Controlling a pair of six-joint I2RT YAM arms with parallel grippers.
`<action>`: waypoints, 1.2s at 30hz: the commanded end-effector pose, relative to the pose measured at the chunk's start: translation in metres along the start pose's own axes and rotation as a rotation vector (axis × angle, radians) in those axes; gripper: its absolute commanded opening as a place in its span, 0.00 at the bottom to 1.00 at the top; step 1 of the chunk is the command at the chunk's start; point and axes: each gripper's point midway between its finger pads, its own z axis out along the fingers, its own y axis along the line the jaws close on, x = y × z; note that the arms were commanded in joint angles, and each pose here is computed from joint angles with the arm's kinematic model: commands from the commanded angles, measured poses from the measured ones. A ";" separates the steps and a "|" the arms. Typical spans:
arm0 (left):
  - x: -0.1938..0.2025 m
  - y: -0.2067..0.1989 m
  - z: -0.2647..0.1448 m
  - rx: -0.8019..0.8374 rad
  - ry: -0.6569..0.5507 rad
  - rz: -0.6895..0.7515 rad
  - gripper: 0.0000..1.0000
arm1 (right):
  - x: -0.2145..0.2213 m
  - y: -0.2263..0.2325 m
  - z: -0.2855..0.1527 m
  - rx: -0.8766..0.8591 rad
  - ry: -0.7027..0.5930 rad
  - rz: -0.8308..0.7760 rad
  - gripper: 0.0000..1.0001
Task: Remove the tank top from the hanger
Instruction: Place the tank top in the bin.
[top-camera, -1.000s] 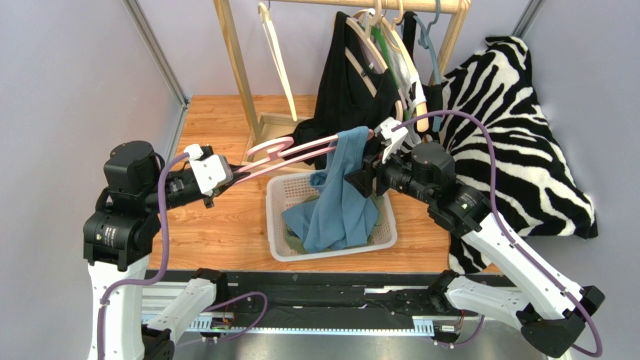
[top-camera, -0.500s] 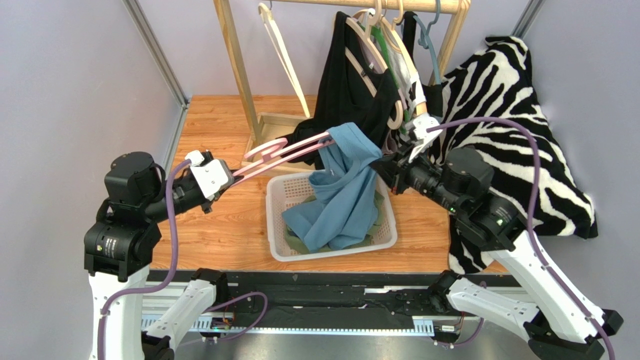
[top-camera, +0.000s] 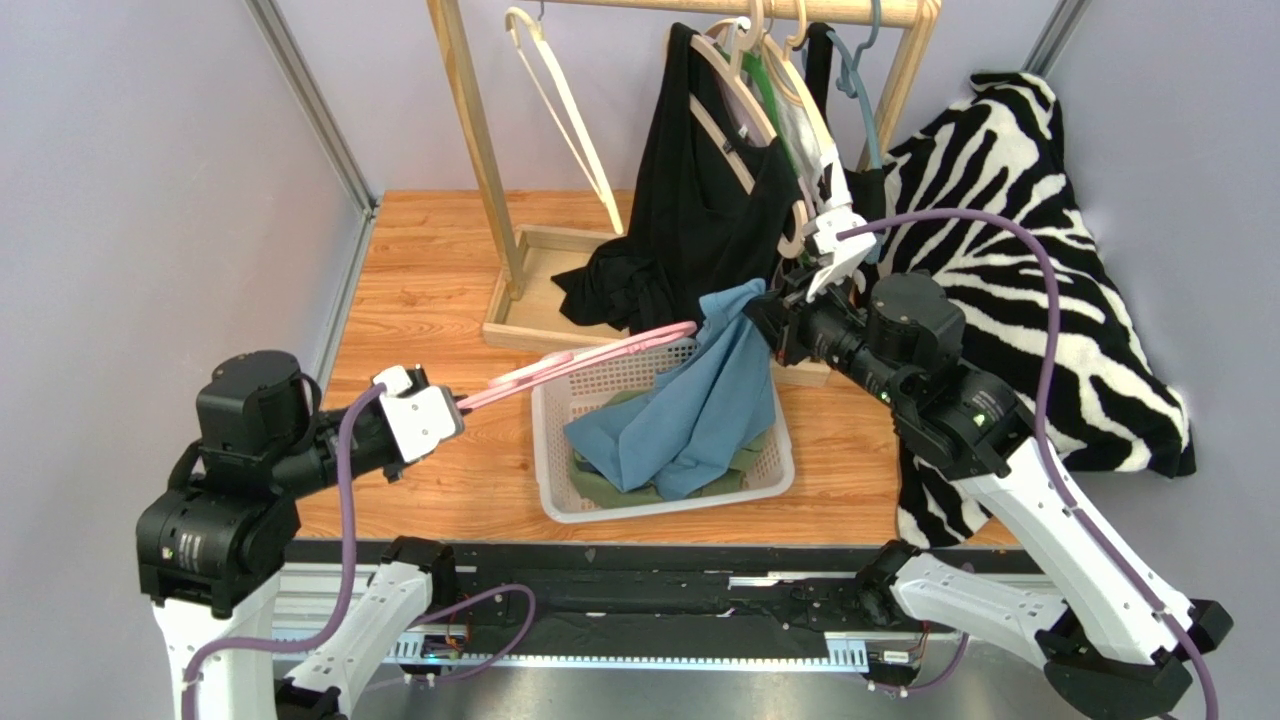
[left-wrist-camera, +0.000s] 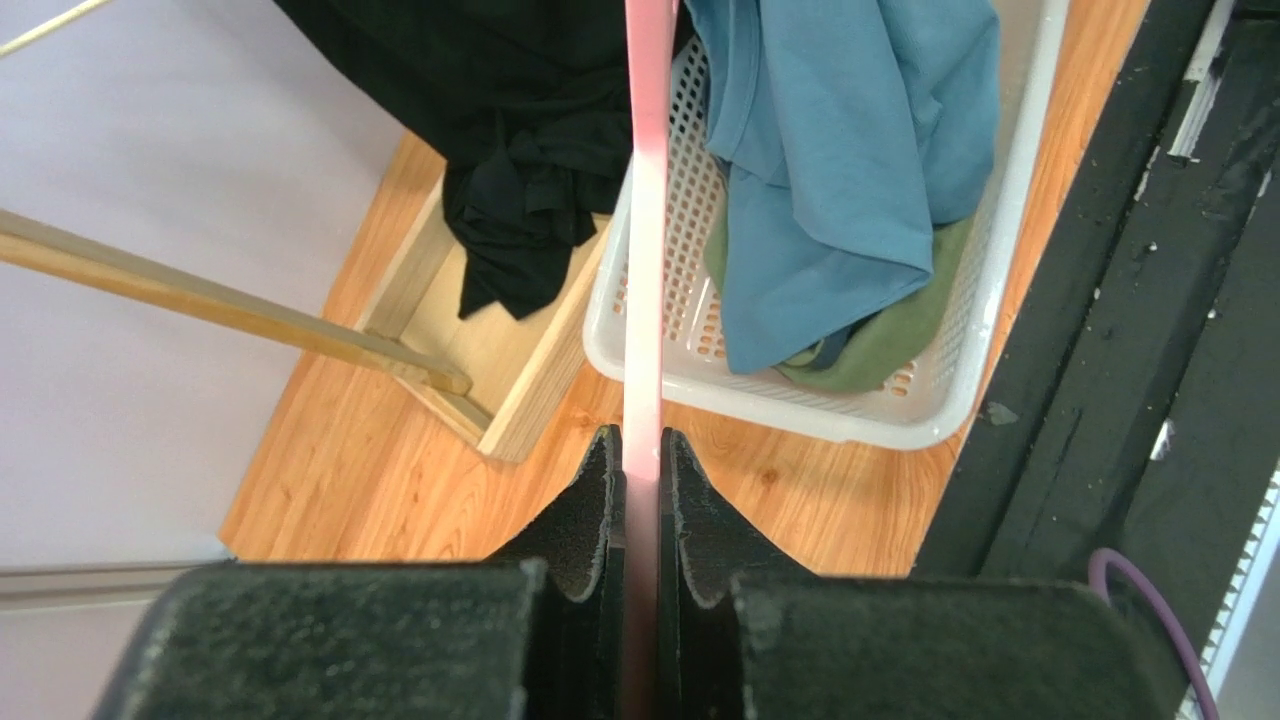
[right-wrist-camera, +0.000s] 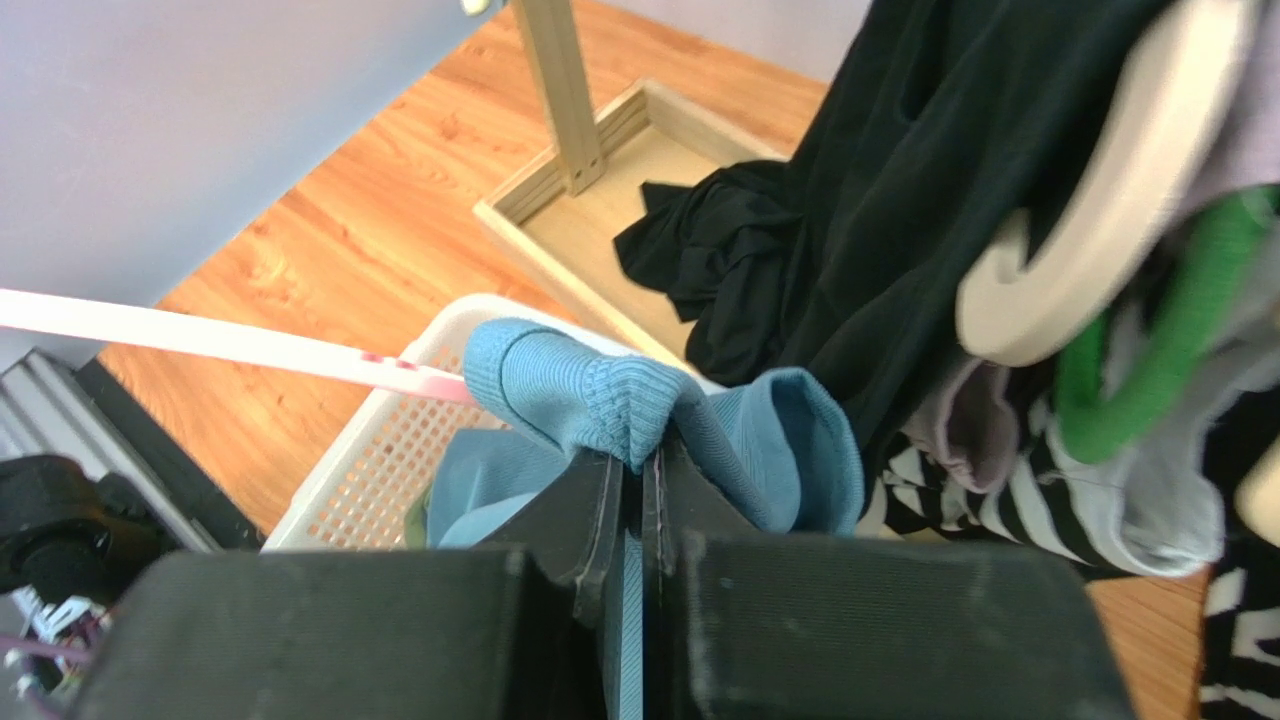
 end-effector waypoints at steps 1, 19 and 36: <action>-0.020 -0.003 -0.019 -0.051 -0.053 0.042 0.00 | 0.009 0.020 0.006 -0.116 0.043 -0.011 0.00; -0.050 0.052 -0.003 -0.216 -0.173 -0.203 0.00 | 0.102 0.103 0.013 -0.299 0.345 -0.229 0.29; -0.033 0.006 0.024 0.096 -0.135 -0.282 0.00 | -0.052 0.100 -0.075 -0.375 0.031 -0.339 0.68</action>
